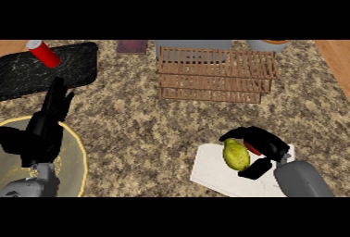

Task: Pick the pear from the placemat and place it in the tiered shelf

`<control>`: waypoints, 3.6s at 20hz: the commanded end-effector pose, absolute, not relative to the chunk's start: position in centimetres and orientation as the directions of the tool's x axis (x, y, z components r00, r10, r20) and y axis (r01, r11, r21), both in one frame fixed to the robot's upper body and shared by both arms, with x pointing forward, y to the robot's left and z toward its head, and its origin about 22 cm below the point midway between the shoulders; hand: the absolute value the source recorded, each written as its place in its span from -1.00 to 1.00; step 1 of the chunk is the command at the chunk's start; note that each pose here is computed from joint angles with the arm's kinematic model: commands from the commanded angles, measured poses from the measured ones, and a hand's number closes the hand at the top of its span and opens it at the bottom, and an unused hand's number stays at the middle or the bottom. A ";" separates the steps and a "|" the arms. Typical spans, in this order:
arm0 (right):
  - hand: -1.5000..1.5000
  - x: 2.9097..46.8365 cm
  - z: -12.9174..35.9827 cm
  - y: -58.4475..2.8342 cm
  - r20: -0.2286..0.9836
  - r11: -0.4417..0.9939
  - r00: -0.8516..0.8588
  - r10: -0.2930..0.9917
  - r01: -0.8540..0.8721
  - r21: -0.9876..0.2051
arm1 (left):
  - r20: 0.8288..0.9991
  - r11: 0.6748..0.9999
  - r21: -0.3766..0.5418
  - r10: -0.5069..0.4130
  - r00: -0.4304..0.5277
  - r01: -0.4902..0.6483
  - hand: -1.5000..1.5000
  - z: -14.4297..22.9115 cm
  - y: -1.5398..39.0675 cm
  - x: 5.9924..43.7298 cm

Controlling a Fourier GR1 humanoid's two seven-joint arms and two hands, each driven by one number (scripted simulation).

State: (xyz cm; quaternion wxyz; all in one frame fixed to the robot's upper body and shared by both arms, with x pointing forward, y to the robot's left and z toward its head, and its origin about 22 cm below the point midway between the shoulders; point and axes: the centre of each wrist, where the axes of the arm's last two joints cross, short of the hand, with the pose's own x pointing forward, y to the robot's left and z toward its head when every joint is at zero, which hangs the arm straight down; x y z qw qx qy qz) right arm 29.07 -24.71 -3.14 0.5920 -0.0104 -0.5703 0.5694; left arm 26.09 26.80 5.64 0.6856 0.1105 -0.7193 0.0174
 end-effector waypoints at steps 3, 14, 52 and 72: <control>1.00 28.7 -4.5 -23.8 0.619 0.310 -0.381 0.687 -0.617 -0.723 | 0.990 0.973 0.132 -0.141 -0.031 -0.191 0.00 6.3 26.9 24.4; 1.00 27.1 -2.9 -13.5 0.225 0.223 0.037 0.974 -0.368 -0.903 | 0.989 0.971 0.138 -0.144 -0.018 -0.197 0.00 5.6 26.7 25.7; 1.00 29.2 20.2 -7.7 0.653 0.533 0.226 0.723 0.418 -0.736 | 0.991 0.976 0.124 -0.130 -0.024 -0.178 0.00 6.3 27.3 26.1; 1.00 40.5 13.9 -11.7 0.674 0.524 0.217 0.706 0.479 -0.704 | 0.991 0.976 0.118 -0.127 -0.039 -0.181 0.00 5.9 28.5 26.7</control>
